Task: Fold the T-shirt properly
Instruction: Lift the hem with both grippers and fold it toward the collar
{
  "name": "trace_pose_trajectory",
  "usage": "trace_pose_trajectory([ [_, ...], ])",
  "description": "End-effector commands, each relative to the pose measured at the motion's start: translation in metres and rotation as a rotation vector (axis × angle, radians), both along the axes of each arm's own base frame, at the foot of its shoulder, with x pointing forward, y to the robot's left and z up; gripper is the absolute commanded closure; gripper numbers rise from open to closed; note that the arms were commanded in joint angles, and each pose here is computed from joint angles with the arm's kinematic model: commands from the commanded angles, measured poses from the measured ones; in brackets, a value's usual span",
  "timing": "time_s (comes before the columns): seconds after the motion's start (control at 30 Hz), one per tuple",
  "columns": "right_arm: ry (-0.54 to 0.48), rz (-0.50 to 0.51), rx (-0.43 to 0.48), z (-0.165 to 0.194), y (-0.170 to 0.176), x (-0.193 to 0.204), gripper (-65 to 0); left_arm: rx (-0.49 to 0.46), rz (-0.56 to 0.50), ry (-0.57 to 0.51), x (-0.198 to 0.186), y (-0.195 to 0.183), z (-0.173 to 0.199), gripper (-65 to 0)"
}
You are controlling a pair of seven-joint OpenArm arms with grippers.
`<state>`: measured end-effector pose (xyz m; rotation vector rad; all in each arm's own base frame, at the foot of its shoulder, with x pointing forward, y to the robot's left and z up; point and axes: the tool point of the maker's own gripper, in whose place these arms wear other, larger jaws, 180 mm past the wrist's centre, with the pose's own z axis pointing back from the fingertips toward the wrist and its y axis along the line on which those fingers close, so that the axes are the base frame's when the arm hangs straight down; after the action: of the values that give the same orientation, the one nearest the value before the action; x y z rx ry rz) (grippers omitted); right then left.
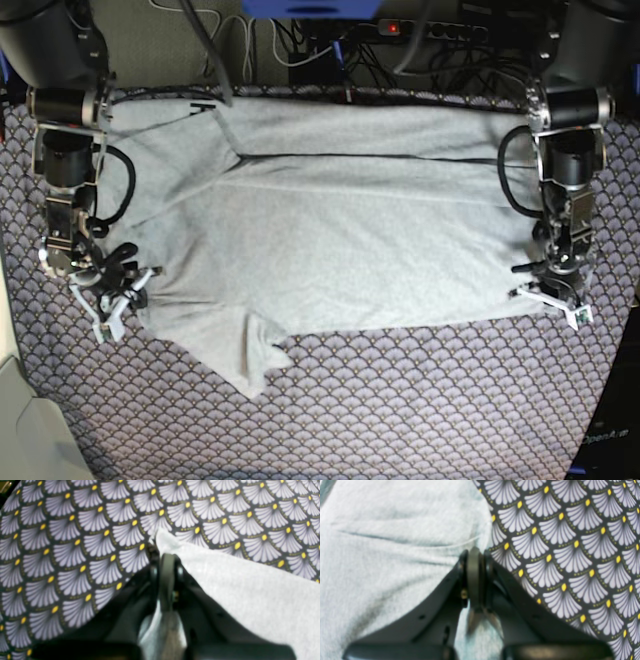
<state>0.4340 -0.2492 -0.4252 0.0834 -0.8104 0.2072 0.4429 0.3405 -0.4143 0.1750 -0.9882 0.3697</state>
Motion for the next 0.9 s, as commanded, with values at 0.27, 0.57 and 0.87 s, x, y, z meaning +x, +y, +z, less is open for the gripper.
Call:
trace_pose_trajectory([
  [0.27,-0.047,0.027,-0.089,0.017,-0.015,-0.011,0.0,0.060,-0.014,-0.075,0.007,0.020,0.053,-0.5],
  [0.57,-0.086,0.090,-0.199,0.048,-0.003,-0.029,0.0,0.020,0.033,-0.064,-0.009,0.033,0.063,-0.5],
  [0.87,-0.107,0.138,-0.276,0.066,0.007,-0.057,0.0,0.067,-0.019,-0.069,-0.030,0.022,0.079,-0.5],
])
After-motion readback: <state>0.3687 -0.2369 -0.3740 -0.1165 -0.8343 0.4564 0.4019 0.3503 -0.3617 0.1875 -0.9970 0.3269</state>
